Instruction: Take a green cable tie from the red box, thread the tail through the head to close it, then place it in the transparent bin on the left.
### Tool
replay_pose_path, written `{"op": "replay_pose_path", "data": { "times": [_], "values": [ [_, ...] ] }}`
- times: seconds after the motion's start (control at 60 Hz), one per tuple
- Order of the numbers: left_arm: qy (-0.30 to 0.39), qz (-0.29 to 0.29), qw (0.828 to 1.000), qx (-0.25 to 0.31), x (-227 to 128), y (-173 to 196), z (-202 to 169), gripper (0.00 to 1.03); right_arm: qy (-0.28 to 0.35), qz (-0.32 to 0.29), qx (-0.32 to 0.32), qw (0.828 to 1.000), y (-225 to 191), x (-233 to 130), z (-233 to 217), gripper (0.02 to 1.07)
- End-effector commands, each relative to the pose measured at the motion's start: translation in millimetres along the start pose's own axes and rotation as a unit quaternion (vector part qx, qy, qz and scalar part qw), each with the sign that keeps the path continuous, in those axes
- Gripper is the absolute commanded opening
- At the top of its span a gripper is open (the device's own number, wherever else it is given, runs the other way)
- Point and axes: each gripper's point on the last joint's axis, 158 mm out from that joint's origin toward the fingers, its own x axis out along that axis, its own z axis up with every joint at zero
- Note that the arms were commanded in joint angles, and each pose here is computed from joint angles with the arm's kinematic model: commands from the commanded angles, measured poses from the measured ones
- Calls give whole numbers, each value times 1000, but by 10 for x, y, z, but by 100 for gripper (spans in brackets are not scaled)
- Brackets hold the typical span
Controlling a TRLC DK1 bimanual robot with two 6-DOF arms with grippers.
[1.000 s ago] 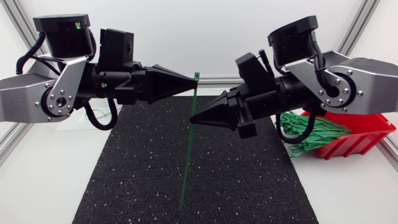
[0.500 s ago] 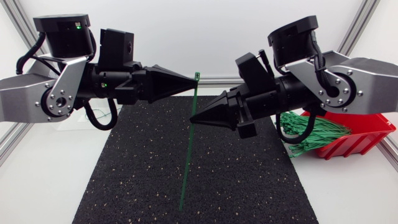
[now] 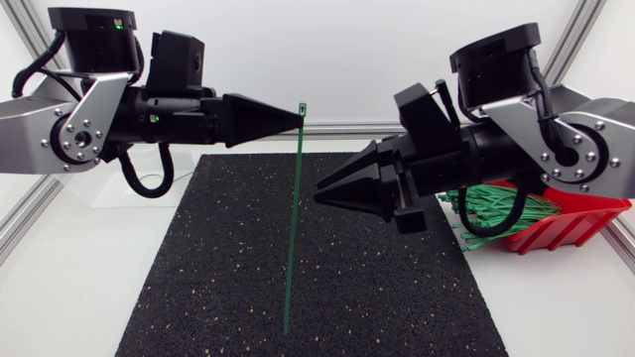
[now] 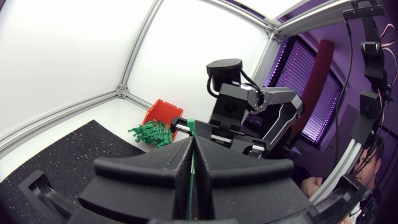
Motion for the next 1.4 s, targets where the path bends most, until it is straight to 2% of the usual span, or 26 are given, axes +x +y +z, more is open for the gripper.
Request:
{"op": "replay_pose_path", "data": {
  "times": [0.0,0.083,0.167,0.267,0.317,0.4,0.567,0.667,0.9,1.0,1.083,1.117,1.183,1.25,1.383],
  "values": [
    [-7,10,1000,-6,-48,60,143,4,19,-26,-7,999,-108,-45,-213,56],
    [-4,22,1000,-20,-67,107,172,3,40,-77,-31,996,-286,-98,-324,56],
    [10,37,997,-60,-64,225,140,4,58,-98,-29,993,-381,-179,-415,57],
    [26,51,995,-84,-98,354,96,4,110,-167,-11,980,-655,-300,-600,81],
    [26,58,994,-90,-134,414,96,4,120,-174,-1,977,-682,-356,-628,92],
    [27,63,992,-106,-182,514,99,4,131,-178,7,975,-694,-454,-622,103],
    [27,45,989,-140,-254,626,97,4,117,-126,-48,984,-378,-620,-459,103],
    [25,43,988,-145,-277,666,112,4,75,-125,-38,989,-394,-778,-284,103],
    [28,36,988,-149,-240,675,95,4,135,-107,-13,985,-467,-692,-511,103],
    [30,35,988,-148,-229,685,83,4,172,-140,-30,975,-597,-631,-692,103],
    [31,29,987,-152,-219,676,60,4,243,-214,-131,937,-806,-594,-870,103],
    [32,28,987,-153,-213,672,43,4,246,-219,-146,933,-789,-560,-856,103],
    [35,14,988,-150,-191,616,10,4,258,-211,-144,932,-751,-550,-866,104],
    [37,7,989,-144,-171,581,-8,4,289,-167,-149,931,-567,-489,-962,103],
    [42,-2,988,-147,-119,596,-52,4,319,-149,-166,921,-391,-433,-1005,103]
  ]
}}
